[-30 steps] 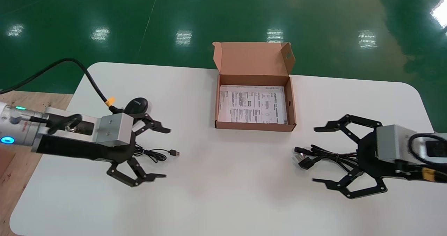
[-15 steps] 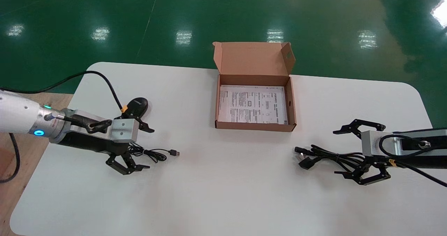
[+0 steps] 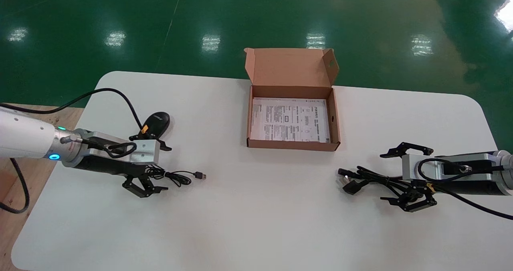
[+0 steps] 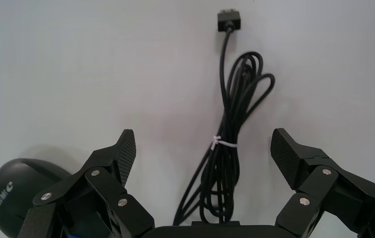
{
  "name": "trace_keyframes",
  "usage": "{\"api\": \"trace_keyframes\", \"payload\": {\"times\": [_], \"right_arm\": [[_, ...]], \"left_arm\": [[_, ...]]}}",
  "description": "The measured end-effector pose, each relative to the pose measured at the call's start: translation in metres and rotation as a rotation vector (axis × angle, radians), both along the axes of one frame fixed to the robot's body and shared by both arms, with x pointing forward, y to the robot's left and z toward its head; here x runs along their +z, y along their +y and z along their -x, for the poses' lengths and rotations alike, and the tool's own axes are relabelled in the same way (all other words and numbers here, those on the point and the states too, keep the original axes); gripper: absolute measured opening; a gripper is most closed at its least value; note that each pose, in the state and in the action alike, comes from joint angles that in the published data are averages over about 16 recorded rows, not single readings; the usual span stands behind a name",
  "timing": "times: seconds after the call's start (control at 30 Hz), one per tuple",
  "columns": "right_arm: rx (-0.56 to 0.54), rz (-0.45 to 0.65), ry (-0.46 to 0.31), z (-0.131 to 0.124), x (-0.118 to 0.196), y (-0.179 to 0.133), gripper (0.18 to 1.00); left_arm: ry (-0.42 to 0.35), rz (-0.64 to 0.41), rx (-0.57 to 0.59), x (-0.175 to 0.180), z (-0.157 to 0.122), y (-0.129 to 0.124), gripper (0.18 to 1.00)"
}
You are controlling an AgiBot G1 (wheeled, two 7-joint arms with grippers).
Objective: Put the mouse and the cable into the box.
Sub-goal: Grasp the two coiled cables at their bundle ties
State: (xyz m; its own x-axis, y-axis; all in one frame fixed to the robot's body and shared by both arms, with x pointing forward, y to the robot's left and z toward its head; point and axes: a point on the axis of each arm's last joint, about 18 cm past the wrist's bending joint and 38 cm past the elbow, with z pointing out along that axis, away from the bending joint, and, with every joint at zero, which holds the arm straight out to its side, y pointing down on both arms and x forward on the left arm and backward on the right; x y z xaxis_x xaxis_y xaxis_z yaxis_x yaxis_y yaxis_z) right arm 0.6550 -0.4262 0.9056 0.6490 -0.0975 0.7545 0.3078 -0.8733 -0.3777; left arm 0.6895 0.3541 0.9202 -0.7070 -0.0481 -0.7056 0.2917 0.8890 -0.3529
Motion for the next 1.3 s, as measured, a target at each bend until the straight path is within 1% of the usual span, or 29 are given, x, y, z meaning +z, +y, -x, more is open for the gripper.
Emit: {"api": "trace_keyframes", "payload": {"times": [0.33,0.43,0.53,0.67,0.73,0.83,0.93,1.03,1.2,1.3], "right_arm": [[-0.005,0.001,0.001,-0.0016,-0.0013,0.0003,0.98],[-0.003,0.001,0.0,-0.0013,-0.001,0.0004,0.957],[-0.002,0.0,0.0,-0.0009,-0.0008,0.0004,0.935],[0.0,0.0,-0.001,-0.0006,-0.0006,0.0005,0.877],[0.001,-0.001,-0.001,-0.0005,-0.0006,0.0005,0.854],[0.002,-0.001,-0.001,-0.0003,-0.0005,0.0005,0.789],[0.002,-0.001,-0.002,-0.0002,-0.0004,0.0006,0.733],[0.003,-0.001,-0.002,-0.0001,-0.0003,0.0006,0.654],[0.004,-0.001,-0.002,0.0,-0.0002,0.0007,0.537],[0.004,-0.002,-0.002,0.0001,-0.0002,0.0007,0.466]], "left_arm": [[-0.004,0.003,0.006,0.0,-0.0013,0.0,0.979],[-0.004,0.003,0.003,0.0001,-0.001,-0.0002,0.965],[-0.004,0.002,0.001,0.0002,-0.0007,-0.0003,0.934],[-0.004,0.001,-0.002,0.0003,-0.0004,-0.0004,0.895],[-0.004,0.001,-0.003,0.0003,-0.0003,-0.0005,0.86],[-0.004,0.0,-0.004,0.0004,-0.0002,-0.0006,0.814],[-0.004,0.0,-0.005,0.0005,0.0,-0.0007,0.744],[-0.004,0.0,-0.006,0.0005,0.0001,-0.0008,0.684],[-0.004,0.0,-0.008,0.0006,0.0002,-0.001,0.548],[-0.004,0.0,-0.008,0.0006,0.0003,-0.001,0.479]]}}
